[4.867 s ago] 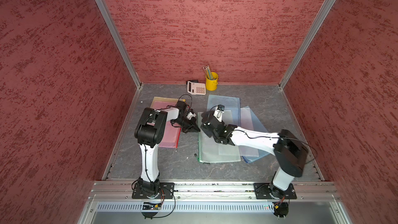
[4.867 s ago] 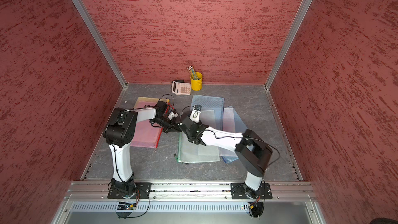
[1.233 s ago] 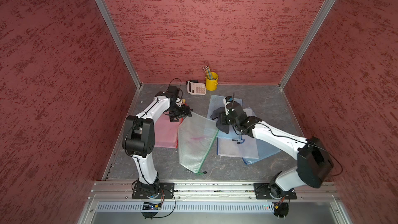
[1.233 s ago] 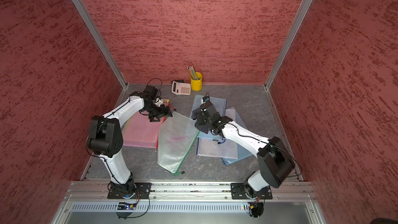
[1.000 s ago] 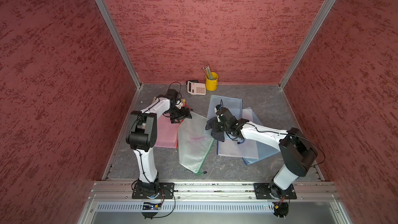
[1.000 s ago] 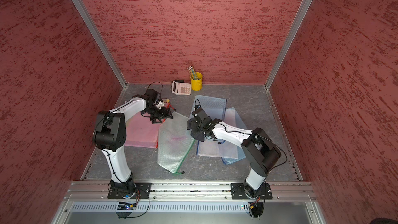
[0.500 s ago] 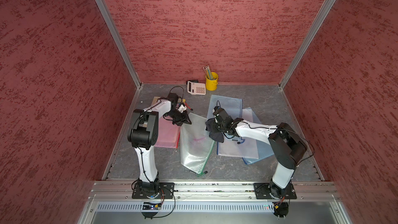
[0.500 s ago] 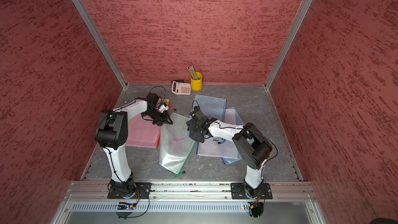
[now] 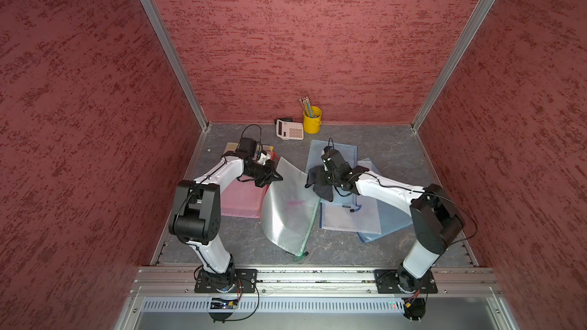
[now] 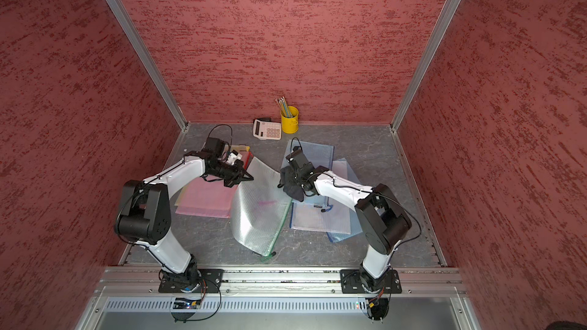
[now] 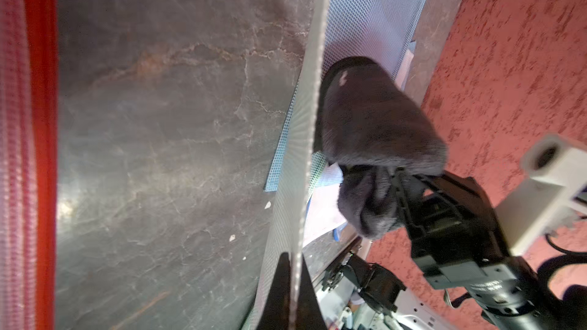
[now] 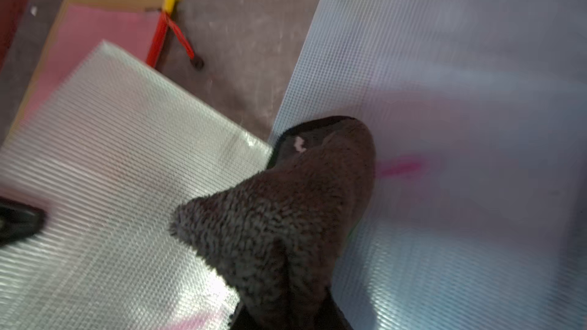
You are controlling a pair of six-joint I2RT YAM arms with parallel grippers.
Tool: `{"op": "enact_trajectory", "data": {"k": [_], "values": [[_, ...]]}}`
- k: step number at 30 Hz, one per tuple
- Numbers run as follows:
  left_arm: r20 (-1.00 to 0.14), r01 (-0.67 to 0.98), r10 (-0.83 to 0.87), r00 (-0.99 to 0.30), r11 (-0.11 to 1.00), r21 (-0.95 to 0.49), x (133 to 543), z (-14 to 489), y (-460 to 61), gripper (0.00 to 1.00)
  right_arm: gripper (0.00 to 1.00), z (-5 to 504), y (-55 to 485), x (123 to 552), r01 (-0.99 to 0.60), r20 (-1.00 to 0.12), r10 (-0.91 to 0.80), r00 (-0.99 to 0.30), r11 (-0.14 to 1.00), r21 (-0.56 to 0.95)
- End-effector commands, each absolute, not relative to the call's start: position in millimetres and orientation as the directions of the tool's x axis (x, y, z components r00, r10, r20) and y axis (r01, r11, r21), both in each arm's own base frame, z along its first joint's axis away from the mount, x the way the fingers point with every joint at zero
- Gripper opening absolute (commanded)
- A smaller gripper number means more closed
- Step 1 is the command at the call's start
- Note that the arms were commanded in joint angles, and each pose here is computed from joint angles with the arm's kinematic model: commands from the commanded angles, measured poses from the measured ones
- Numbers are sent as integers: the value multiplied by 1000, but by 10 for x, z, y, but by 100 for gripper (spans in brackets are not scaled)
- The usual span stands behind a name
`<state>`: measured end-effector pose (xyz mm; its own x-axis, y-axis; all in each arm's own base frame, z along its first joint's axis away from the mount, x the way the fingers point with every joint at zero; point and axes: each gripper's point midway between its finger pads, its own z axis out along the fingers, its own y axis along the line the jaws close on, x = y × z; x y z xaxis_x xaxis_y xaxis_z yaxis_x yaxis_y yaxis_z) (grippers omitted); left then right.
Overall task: Wipe the document bag
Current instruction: Adjust the document bag at the center of the board, then wipe the dirt from the document bag.
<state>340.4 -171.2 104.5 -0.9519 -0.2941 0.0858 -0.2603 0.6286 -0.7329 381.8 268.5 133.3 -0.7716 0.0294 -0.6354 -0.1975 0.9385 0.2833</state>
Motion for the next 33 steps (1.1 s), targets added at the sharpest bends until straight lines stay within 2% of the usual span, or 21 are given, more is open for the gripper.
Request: {"op": "enact_trajectory", "data": {"k": [1,6,10,12,16,19,25,28,30,33], "values": [[167,-384,-402,-900,553,-739,3464,820,-1795,0,0,1914,2753,3931,-248,-720,52,-692,919,305],[157,-409,-427,-890,600,-688,3365,440,-1867,0,0,1790,3442,3641,-402,-704,-22,-710,833,380],[170,-425,-434,-885,602,-675,3349,183,-1902,0,0,1312,3967,3214,-496,-675,-102,-730,759,421],[164,-427,-440,-883,605,-672,3352,110,-1899,0,0,1031,3990,3089,-462,-644,-77,-762,762,455],[156,-434,-456,-876,607,-665,3343,11,-1865,0,0,609,3750,2989,-366,-618,-18,-786,820,441],[158,-445,-466,-871,608,-658,3334,-48,-1841,0,0,282,3592,2871,-294,-553,-5,-833,851,435],[153,-457,-488,-859,597,-660,3312,-67,-1744,0,0,-274,2966,2399,-69,-411,49,-910,961,267],[154,-463,-500,-852,583,-668,3336,-67,-1676,0,0,-420,2569,2076,15,-375,69,-925,989,145],[158,-463,-502,-850,572,-677,3355,-63,-1658,0,0,-568,2266,1770,79,-308,101,-946,993,83],[159,-457,-497,-853,563,-688,3346,-48,-1666,0,0,-492,1981,1455,84,-259,75,-963,996,-24]]}}
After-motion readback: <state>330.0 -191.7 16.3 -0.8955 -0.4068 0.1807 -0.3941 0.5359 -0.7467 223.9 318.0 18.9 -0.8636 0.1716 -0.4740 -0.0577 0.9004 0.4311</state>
